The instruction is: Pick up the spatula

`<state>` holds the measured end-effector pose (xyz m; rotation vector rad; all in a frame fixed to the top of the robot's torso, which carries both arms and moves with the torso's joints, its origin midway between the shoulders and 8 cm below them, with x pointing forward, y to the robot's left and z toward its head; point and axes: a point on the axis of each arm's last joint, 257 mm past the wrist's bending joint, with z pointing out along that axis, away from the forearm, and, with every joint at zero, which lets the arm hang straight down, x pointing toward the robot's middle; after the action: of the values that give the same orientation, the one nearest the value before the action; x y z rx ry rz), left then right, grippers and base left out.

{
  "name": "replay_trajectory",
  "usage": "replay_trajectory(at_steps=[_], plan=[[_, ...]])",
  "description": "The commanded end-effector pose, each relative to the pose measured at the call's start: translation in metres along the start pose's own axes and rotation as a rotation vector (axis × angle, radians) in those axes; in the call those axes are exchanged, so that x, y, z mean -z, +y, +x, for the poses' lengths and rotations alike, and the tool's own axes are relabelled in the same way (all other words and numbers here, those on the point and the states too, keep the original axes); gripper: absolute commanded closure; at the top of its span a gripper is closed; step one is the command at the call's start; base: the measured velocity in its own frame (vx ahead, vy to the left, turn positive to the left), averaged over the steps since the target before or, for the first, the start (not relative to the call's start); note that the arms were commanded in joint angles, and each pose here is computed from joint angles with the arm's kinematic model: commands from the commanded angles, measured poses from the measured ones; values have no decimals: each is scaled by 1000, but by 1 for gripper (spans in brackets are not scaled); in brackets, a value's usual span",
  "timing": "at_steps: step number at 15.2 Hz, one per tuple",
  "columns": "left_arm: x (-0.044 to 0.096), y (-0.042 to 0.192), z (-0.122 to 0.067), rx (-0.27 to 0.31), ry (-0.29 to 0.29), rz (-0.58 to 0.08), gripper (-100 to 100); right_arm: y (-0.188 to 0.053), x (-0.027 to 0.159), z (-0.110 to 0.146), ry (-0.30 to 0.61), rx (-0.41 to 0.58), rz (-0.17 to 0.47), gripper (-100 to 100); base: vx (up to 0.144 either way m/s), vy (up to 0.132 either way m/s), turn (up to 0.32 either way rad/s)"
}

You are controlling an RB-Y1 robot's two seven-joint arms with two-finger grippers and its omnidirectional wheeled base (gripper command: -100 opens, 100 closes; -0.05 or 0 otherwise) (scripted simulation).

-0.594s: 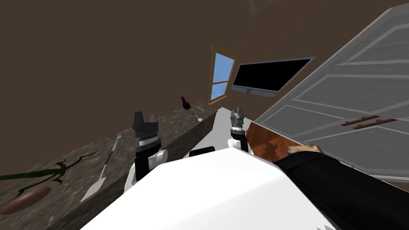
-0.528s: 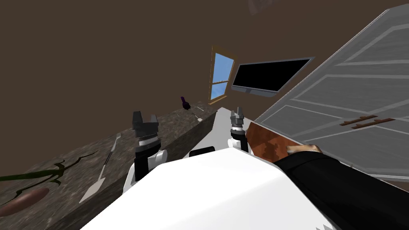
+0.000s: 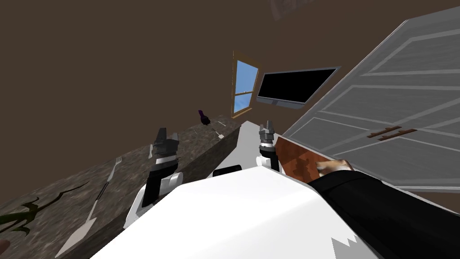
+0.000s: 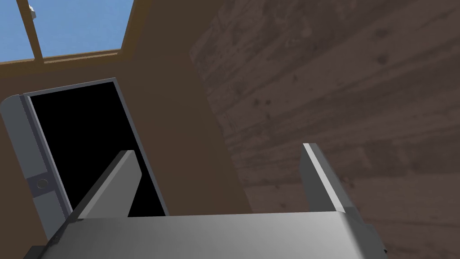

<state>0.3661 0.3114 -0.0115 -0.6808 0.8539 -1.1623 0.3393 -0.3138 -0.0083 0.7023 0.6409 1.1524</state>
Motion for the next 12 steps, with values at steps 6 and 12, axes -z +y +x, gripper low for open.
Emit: replay_trajectory(at_steps=[6, 12], plan=[[10, 46, -9, -48, 47, -161, -100, 0, 0, 0, 0, 0, 0, 0, 49, -63, -87], [27, 92, -22, -99, 93, -332, -100, 0, 0, 0, 0, 0, 0, 0, 63, -75, -114]])
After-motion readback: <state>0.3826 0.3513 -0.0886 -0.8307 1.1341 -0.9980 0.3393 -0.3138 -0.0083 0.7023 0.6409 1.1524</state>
